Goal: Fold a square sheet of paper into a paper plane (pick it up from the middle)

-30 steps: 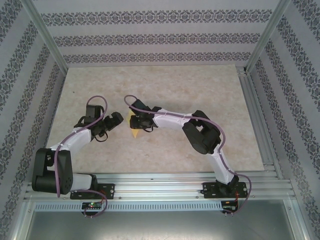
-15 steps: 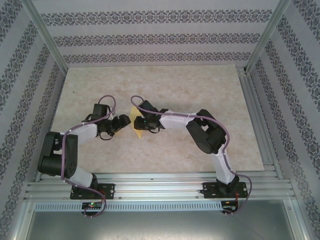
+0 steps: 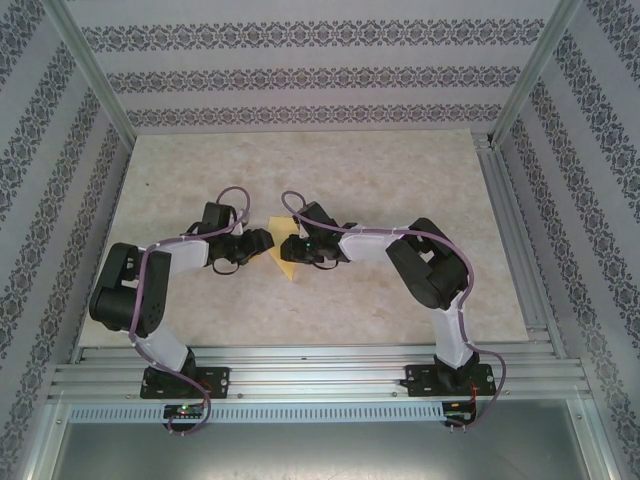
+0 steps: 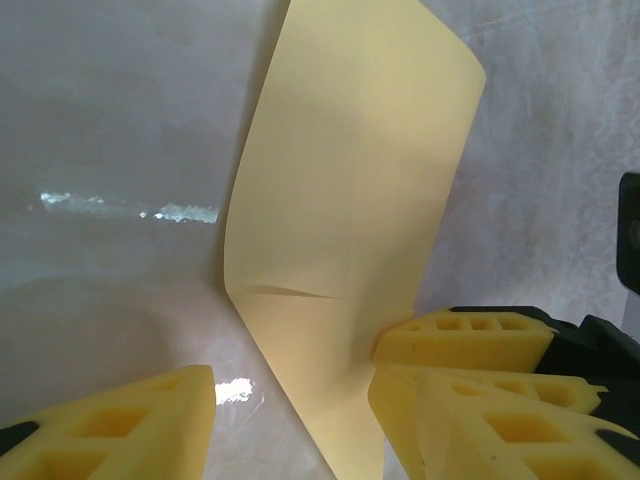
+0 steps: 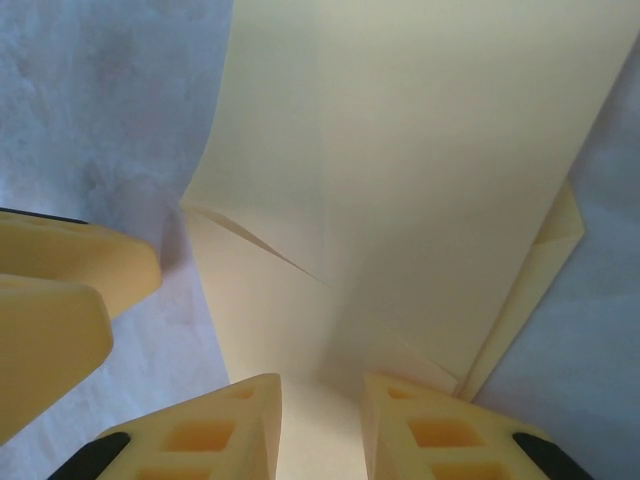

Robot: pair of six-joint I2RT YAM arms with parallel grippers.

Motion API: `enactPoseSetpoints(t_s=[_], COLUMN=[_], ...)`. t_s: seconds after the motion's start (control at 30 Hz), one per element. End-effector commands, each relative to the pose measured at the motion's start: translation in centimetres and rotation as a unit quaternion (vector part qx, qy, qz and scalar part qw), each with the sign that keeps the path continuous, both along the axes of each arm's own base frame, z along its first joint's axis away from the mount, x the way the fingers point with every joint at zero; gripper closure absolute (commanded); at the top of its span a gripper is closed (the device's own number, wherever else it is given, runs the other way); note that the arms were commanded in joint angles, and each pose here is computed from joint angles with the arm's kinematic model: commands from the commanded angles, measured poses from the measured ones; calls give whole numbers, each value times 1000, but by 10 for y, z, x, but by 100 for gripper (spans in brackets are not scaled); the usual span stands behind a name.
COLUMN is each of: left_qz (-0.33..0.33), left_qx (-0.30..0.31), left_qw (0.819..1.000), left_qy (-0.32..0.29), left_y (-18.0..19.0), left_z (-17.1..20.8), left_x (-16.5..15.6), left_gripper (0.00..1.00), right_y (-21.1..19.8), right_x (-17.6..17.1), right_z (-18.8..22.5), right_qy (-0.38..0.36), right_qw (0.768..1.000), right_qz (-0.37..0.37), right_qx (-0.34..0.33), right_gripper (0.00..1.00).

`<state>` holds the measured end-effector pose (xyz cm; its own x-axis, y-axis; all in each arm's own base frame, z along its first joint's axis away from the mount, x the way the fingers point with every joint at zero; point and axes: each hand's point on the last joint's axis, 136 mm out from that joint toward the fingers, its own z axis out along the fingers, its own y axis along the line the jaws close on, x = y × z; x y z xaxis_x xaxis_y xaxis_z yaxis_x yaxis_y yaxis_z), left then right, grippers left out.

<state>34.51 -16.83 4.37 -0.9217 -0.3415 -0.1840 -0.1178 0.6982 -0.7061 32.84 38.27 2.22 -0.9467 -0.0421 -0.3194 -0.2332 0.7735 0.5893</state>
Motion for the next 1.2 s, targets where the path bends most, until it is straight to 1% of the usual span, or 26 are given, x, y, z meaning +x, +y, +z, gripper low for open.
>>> enactPoseSetpoints(t_s=[0.0,0.1,0.27,0.47,0.8,0.9,1.0,1.1,1.17], left_qz=[-13,-16,-22,-30,-39,-43,-43,-38,-35], left_qx=[-7,-3,-5,-11,-18,-17,-12,-3,7], left_qw=[1000,1000,1000,999,999,999,999,999,999], left_qy=[-16,-11,-12,-21,-14,-19,-20,-17,-12], left_y=[-10,-13,-18,-23,-28,-29,-28,-25,-24], left_z=[5,1,2,7,-3,-2,-3,-4,-5], left_x=[9,10,11,15,15,17,19,18,14], left_gripper=[48,50,50,55,61,67,79,89,94], right_y=[-2,-2,-3,-5,-9,-10,-10,-9,-11], right_x=[-4,-3,-4,-4,-3,-2,-1,4,9], right_z=[5,5,3,1,-1,0,6,26,44], right_qy=[4,4,5,5,2,-4,-18,-52,-85], right_qw=[1000,1000,1000,1000,1000,1000,1000,998,996], right_qz=[2,0,-1,-2,-1,4,12,22,23], right_qx=[12,13,11,9,4,3,5,12,16], right_gripper=[73,74,74,74,74,74,73,70,67])
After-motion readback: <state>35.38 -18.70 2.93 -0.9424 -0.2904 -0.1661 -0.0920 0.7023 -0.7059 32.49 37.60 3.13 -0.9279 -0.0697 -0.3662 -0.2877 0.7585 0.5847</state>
